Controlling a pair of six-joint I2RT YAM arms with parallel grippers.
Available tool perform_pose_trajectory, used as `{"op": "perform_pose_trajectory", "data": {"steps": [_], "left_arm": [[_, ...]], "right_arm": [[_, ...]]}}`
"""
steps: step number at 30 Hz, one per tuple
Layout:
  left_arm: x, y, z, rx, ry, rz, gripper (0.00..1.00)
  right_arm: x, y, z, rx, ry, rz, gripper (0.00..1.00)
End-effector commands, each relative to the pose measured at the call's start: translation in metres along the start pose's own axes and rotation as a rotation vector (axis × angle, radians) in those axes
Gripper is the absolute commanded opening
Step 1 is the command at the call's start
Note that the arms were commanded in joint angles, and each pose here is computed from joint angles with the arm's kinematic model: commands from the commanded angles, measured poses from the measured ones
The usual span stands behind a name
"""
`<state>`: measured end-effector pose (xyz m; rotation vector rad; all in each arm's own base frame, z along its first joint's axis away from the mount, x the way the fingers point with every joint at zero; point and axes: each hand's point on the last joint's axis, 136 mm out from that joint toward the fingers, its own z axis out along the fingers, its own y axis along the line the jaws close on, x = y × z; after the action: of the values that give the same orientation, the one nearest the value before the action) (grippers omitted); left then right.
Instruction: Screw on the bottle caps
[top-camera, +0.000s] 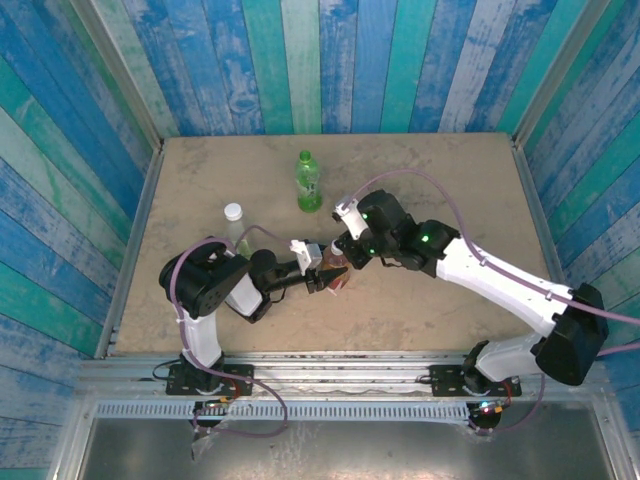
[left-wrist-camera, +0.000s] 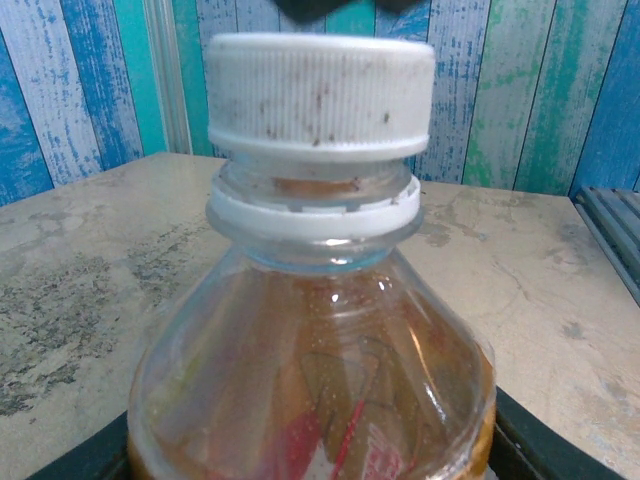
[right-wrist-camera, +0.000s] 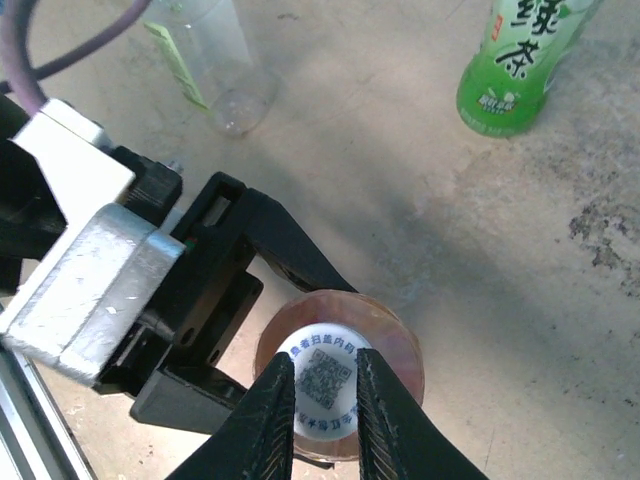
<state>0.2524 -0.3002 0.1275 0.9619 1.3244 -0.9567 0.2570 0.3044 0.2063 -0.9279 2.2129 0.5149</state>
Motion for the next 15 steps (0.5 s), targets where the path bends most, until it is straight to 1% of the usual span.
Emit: {"op": "perform_pose_trajectory", "data": {"steps": [1, 5, 11, 13, 15], "left_arm": [[0.013, -0.008, -0.001, 0.033, 0.040, -0.033, 0.54], [0.013, -0.008, -0.002, 0.034, 0.041, -0.034, 0.54], [0.013, -0.010, -0.002, 0.049, 0.040, -0.033, 0.54], [0.012, -0.012, -0.002, 0.061, 0.040, -0.035, 0.54], [0.012, -0.016, -0.002, 0.084, 0.047, -0.041, 0.54]], "right_arm": [[0.013, -0.003, 0.010, -0.007, 0.044, 0.021, 0.20], [0.024, -0.006, 0.011, -0.001, 0.063, 0.039, 0.19], [0.018, -0.004, 0.003, -0.008, 0.044, 0.041, 0.20], [0.012, -0.001, -0.001, -0.027, 0.029, 0.033, 0.23], [0.004, 0.003, -0.006, -0.045, 0.006, 0.026, 0.29]]}}
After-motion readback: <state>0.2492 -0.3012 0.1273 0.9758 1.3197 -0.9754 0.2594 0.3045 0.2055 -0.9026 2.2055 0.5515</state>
